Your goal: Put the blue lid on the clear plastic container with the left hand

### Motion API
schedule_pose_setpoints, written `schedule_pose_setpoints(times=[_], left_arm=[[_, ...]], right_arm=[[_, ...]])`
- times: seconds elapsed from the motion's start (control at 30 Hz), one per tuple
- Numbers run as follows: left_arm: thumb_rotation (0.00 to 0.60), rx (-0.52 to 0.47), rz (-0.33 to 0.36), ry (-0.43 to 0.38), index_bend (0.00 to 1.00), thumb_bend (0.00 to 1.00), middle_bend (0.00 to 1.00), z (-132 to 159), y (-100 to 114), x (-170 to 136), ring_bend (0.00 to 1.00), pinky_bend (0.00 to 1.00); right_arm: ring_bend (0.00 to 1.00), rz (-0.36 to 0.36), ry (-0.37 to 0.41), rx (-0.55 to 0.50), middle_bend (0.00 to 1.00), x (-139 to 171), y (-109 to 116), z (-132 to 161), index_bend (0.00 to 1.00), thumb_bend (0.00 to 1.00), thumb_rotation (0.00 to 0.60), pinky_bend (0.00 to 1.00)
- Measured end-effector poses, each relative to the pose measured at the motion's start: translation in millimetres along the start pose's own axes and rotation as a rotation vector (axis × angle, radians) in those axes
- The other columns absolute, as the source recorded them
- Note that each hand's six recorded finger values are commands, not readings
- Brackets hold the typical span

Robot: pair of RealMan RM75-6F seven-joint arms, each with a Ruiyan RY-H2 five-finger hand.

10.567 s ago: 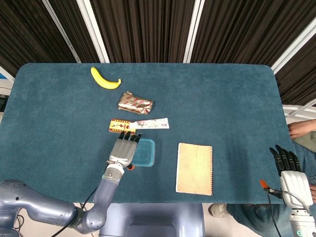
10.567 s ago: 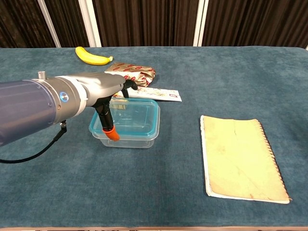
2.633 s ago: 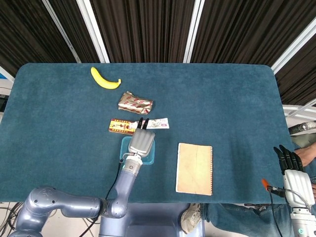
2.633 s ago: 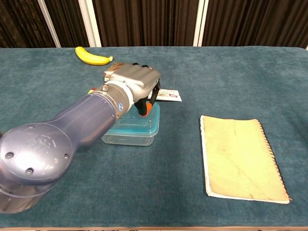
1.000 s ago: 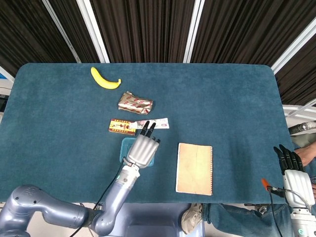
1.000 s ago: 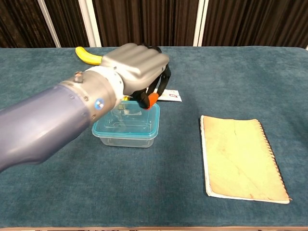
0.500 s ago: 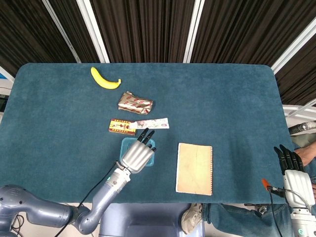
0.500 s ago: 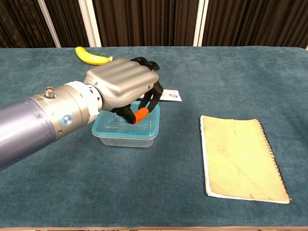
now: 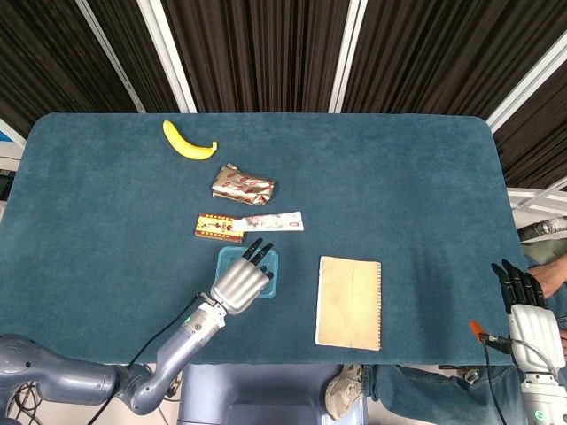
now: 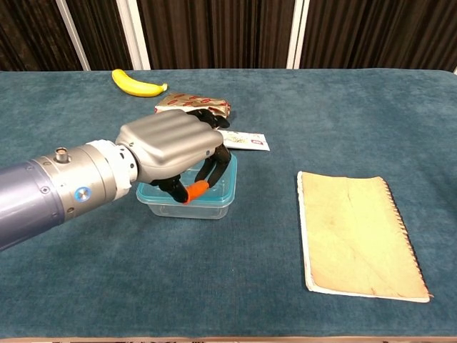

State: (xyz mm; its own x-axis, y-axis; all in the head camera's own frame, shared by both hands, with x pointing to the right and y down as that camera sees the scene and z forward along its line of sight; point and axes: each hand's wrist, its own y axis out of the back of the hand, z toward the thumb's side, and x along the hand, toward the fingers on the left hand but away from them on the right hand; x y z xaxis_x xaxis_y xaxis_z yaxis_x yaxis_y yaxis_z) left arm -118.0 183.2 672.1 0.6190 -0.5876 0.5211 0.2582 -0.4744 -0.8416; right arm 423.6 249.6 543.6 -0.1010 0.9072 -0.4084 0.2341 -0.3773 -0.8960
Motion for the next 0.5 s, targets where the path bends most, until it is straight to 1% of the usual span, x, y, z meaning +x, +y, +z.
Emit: schedule_pose_setpoints(times=[0.13, 0.5], left_arm=[[0.6, 0.005, 0.012, -0.003, 0.63, 0.49, 0.54, 0.9, 0.2, 2.2, 0.02, 0.0], [0.6, 0.035, 0.012, -0.022, 0.64, 0.49, 0.52, 10.0, -1.0, 3.6, 0.02, 0.0]], right_arm=[[0.0, 0.001, 0.0, -0.001, 0.0, 0.2, 0.0, -0.1, 0.02, 0.27, 0.6, 0.0], [0.0, 0.004, 0.002, 0.0, 0.0, 0.4, -0.7, 0.4, 0.02, 0.27, 0.6, 0.0]])
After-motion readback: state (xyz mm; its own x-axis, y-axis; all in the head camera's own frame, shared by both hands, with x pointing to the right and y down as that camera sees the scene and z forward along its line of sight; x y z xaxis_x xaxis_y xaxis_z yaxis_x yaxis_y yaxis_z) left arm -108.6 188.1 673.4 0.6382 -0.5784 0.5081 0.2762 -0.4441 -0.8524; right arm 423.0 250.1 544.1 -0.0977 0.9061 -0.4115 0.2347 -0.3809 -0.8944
